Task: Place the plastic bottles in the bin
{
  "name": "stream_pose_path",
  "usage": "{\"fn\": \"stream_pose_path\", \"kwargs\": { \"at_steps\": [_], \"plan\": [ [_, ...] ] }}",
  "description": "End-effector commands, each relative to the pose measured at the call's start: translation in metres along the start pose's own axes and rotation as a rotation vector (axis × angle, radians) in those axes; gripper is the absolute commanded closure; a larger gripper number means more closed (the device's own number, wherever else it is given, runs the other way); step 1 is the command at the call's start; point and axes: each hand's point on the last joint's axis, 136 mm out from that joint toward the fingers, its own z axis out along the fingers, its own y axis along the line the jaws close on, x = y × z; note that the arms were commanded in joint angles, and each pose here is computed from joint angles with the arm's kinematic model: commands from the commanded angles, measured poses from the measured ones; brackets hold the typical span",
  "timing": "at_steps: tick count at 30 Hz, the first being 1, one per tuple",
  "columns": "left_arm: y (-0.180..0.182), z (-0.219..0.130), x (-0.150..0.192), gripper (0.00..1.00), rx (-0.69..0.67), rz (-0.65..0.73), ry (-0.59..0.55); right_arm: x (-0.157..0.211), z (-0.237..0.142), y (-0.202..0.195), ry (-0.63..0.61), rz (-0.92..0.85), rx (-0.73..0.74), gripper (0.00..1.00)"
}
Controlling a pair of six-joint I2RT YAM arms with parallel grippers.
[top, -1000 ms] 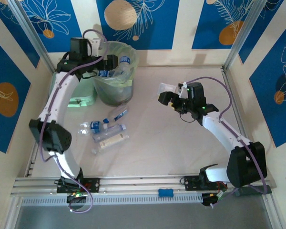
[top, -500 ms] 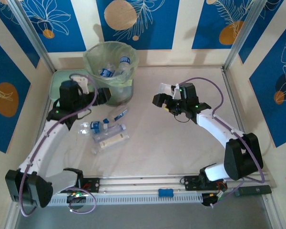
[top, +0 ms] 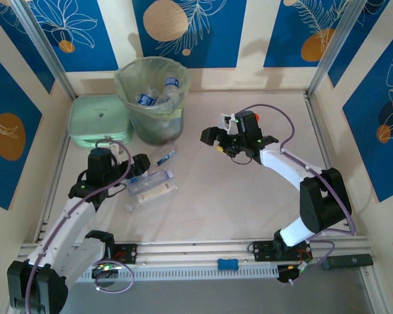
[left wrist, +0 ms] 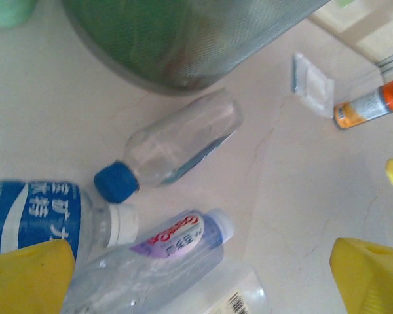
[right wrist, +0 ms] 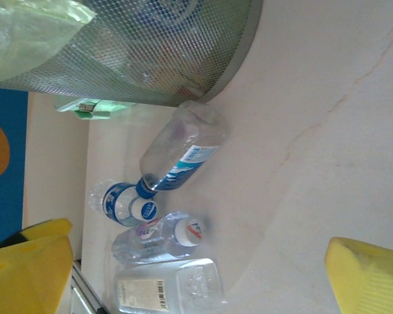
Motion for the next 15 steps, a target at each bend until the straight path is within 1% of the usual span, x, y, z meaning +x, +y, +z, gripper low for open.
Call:
{"fn": "stream_pose_path", "kwargs": {
  "at_steps": [1, 7, 15],
  "plan": [
    [0.001, 0.009, 0.015, 0.00, -0.011, -0.010, 0.040, -0.001, 0.003, 0.017, 0.030, 0.001, -0.054, 0.01],
    [0.006, 0.021, 0.045, 0.00, -0.086, 0.057, 0.140, 0.000, 0.001, 0.014, 0.021, 0.003, -0.044, 0.01],
    [0.008, 0.026, 0.073, 0.00, -0.155, 0.135, 0.227, -0.003, -0.007, 0.009, -0.007, 0.008, -0.033, 0.01]
  ]
}}
